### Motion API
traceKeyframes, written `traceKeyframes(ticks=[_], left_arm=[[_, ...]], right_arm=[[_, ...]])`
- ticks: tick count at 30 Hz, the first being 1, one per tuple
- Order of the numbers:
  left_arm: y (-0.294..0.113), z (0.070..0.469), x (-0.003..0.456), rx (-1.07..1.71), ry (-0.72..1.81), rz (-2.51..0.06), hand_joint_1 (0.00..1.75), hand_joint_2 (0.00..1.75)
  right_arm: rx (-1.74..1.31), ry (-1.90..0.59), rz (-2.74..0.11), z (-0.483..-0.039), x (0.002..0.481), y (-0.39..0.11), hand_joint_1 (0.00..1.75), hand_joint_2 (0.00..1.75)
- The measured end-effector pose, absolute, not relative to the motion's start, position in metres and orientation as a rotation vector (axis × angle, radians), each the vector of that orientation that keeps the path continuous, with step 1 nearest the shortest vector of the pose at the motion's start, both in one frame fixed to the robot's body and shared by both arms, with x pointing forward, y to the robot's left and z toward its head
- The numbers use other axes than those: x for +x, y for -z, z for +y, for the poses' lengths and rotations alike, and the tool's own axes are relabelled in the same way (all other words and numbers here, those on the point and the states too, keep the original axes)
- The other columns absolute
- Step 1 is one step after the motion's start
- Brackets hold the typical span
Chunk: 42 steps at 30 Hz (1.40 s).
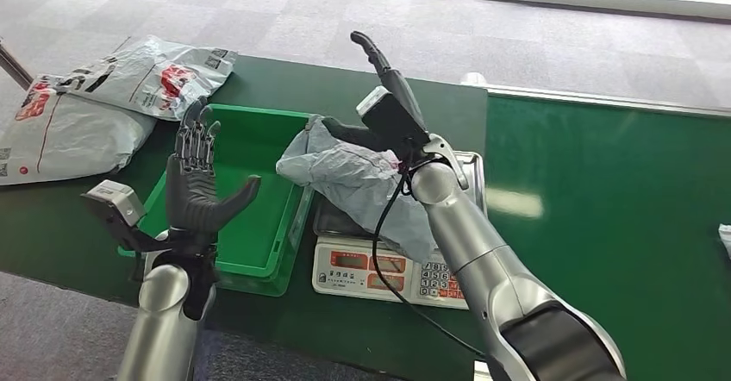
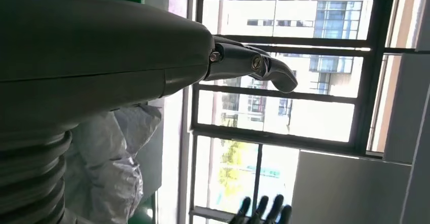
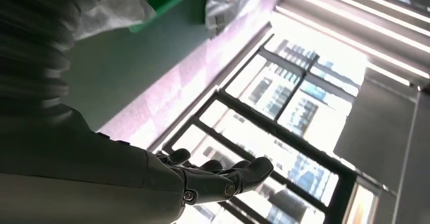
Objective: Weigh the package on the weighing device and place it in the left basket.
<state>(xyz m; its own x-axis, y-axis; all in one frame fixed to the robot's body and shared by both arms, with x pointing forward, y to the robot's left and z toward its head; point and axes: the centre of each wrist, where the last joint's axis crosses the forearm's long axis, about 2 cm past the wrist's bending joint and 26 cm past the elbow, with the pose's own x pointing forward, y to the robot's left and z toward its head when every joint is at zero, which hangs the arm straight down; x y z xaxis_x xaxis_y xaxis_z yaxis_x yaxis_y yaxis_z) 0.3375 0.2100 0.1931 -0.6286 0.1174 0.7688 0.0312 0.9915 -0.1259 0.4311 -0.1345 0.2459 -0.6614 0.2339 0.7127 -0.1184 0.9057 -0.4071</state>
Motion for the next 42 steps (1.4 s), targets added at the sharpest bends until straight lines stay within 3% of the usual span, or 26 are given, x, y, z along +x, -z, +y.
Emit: traceKeyframes(ticks=[6,14,23,29,33,37,42], left_arm=[[-0.218,0.197,0.365,0.047,0.004,-2.292,0.0,1.75],[-0.249,0.173,0.398,0.222,0.312,-2.187,0.0,1.75],[-0.232,0.117,0.424,0.348,1.044,-1.69,0.0,1.75],[-0.215,0.104,0.426,0.264,1.174,-1.542,0.03,1.75],[-0.209,0.098,0.427,0.262,1.296,-1.414,1.75,1.75],[-0.204,0.093,0.425,0.291,1.375,-1.35,1.75,1.75],[-0.207,0.092,0.425,0.259,1.246,-1.511,1.75,1.75]], right_arm=[[-0.23,-0.261,-2.369,-0.177,0.419,-0.259,0.0,1.75],[-0.701,0.218,-2.53,-0.246,0.373,-0.242,0.0,1.75],[-0.836,0.322,-2.448,-0.27,0.293,-0.193,0.0,1.75],[-0.809,0.34,-2.385,-0.27,0.278,-0.178,0.0,1.75],[-0.781,0.368,-2.338,-0.271,0.271,-0.17,0.0,1.75],[-0.737,0.366,-2.294,-0.271,0.264,-0.162,0.0,1.75],[-0.657,0.345,-2.264,-0.274,0.255,-0.158,0.0,1.75]])
